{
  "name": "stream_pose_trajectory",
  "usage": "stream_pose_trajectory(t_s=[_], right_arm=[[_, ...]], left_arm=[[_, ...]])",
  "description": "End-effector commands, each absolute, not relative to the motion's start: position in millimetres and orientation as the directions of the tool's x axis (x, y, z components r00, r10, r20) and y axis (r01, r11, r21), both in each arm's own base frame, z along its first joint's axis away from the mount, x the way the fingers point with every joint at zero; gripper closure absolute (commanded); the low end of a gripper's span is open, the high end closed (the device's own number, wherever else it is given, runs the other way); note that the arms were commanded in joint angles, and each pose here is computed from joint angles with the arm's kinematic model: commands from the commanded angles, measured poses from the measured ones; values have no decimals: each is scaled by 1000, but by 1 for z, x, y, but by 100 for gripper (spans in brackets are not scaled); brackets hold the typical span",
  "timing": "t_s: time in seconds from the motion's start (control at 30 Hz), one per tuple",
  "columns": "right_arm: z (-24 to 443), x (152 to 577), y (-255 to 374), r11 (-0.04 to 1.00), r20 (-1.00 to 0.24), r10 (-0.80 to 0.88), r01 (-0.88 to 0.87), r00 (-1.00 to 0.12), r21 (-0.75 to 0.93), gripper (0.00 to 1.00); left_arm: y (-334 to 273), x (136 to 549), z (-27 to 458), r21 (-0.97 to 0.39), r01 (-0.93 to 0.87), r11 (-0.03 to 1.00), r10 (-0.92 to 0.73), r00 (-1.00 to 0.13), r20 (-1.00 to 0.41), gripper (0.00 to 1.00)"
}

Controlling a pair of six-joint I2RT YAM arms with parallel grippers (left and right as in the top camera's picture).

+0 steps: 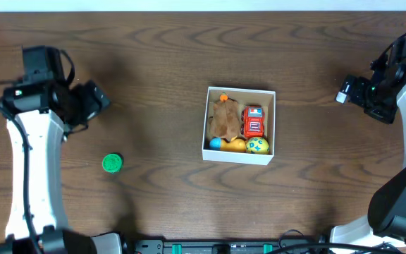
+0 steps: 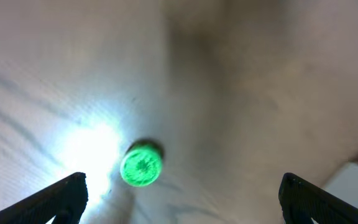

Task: Pack container
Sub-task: 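Lower the left gripper onto the green spiky ball and grasp it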

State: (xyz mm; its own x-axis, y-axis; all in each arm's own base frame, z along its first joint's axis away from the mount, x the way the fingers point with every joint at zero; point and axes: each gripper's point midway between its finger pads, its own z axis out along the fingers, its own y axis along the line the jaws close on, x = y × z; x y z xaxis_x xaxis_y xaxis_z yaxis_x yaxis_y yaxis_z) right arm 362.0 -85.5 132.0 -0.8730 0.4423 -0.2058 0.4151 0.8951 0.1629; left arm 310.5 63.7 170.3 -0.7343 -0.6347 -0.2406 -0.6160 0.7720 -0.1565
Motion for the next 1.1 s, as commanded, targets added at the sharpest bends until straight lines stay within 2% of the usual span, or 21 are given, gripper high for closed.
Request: stream_pose_trajectory(t_s=[0.0, 0.17, 0.5, 0.87, 1.07], right_arm=[[128, 361, -85, 892, -193, 448, 420, -873, 169, 1], [128, 361, -85, 892, -193, 448, 420, -873, 169, 1], [128, 360, -85, 892, -189, 448, 420, -874, 168, 1], [128, 360, -85, 892, -189, 448, 420, -874, 168, 1], [128, 360, -84, 891, -188, 448, 421, -874, 168, 1]], left_arm=[[58, 291, 127, -135, -655, 743, -669, -736, -107, 2], [48, 275, 83, -136, -675, 726, -684, -729, -37, 2], [44, 258, 26, -138, -675, 725, -684, -728, -39, 2], [53, 250, 16, -81, -681, 728, -686, -725, -67, 2], [52, 245, 1, -53, -685, 727, -686, -727, -16, 2]])
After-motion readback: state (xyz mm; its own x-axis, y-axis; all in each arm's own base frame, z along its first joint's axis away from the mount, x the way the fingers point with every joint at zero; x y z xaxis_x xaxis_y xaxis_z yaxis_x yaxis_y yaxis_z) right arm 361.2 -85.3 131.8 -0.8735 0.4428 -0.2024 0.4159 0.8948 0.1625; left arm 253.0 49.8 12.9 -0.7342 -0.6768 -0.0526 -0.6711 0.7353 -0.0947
